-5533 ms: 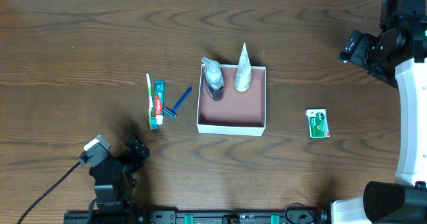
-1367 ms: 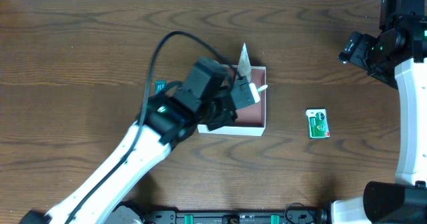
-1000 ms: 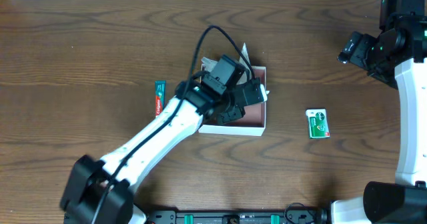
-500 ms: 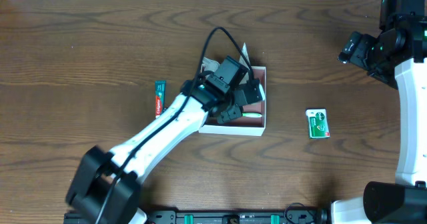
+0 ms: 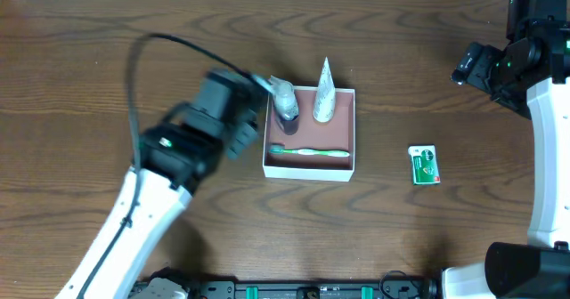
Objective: Pack container
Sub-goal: 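Grasp the teal Colgate toothpaste tube with the left gripper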
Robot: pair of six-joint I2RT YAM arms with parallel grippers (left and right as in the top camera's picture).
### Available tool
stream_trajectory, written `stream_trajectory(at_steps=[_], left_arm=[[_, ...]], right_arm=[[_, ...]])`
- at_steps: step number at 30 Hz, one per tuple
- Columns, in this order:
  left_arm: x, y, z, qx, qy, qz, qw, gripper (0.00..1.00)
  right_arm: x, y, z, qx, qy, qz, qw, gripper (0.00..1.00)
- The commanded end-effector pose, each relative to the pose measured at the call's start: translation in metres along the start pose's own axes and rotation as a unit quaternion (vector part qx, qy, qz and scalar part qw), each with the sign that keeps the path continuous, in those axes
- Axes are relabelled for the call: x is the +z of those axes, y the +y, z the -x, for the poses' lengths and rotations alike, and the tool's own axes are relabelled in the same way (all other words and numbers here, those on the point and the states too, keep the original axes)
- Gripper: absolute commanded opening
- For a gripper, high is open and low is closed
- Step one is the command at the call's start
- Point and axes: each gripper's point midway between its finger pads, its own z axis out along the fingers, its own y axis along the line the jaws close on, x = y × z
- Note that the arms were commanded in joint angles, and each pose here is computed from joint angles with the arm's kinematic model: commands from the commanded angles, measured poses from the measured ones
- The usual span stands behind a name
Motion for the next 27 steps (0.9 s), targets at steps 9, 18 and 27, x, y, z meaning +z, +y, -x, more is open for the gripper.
stream_trajectory(at_steps=[9, 18, 27], left_arm=[[0.102, 0.031, -0.059, -0.192, 0.137, -0.045, 0.971, 0.67], [0.167, 0.013, -0.095, -0.207, 0.221, -0.061, 0.951, 0.68], [0.196, 0.000, -0.120, -0.224, 0.269, -0.066, 0.934, 0.68]], right_arm=[[0.000, -0.001, 0.001, 0.011, -0.001, -0.002, 1.000, 0.99], [0.000, -0.001, 0.001, 0.011, -0.001, -0.002, 1.000, 0.99], [0.000, -0.002, 0.001, 0.011, 0.000, -0.002, 1.000, 0.99]])
